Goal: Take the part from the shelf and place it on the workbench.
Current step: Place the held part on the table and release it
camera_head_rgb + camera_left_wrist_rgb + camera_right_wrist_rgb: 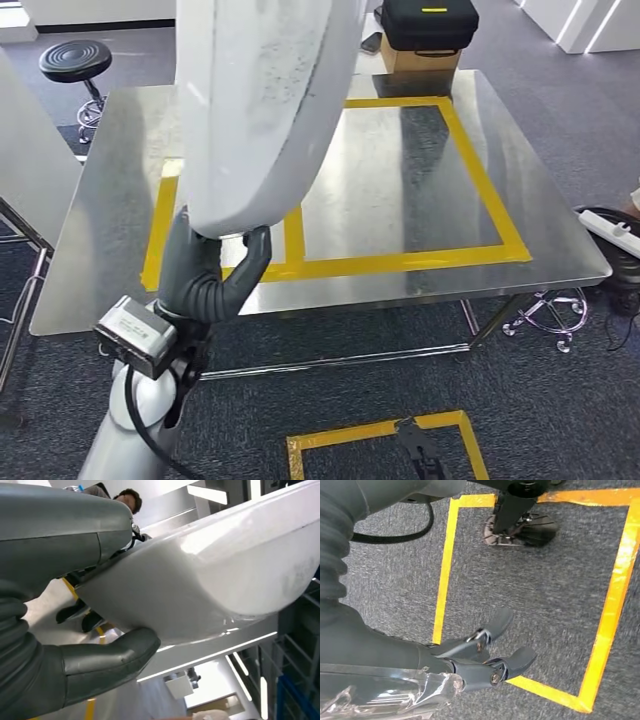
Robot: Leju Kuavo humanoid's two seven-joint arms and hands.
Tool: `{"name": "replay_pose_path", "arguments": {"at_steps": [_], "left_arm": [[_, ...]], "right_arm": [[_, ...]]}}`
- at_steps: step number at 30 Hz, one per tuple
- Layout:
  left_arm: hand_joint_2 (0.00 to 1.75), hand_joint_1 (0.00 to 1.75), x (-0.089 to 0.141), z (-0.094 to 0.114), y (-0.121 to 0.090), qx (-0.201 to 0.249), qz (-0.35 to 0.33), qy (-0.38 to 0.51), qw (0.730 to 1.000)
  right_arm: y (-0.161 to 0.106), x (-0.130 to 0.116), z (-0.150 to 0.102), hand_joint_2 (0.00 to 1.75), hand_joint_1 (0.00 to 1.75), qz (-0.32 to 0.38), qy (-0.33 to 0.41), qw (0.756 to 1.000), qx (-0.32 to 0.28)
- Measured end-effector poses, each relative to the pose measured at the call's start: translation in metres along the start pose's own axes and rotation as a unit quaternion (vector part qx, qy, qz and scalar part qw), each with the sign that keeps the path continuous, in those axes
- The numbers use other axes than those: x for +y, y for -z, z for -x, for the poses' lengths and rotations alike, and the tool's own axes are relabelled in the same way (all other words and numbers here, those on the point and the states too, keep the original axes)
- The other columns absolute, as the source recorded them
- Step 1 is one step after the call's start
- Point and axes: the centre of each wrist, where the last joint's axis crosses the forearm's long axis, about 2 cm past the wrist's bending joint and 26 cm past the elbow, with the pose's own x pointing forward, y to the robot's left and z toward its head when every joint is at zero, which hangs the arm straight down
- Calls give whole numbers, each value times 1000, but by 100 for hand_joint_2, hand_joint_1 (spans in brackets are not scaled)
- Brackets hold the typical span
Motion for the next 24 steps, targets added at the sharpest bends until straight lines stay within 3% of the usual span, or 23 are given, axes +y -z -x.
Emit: {"name": "replay_pose_path", "arguments": {"at_steps": [9,14,19,24], "left_arm": [[175,175,4,28,19,104,46,144,983],[175,175,0,55,27,196,109,218,950],[175,175,-11,80,14,322,184,239,897],[175,175,-16,91,7,392,230,244,856]], "right_arm": [[3,-4,-7,175,0,-6,-23,1000,-6],[5,-6,-14,175,0,-9,-34,999,-9],[6,-7,-19,175,0,-14,-43,999,-8],[7,-6,-25,175,0,-20,-48,999,-12]]}}
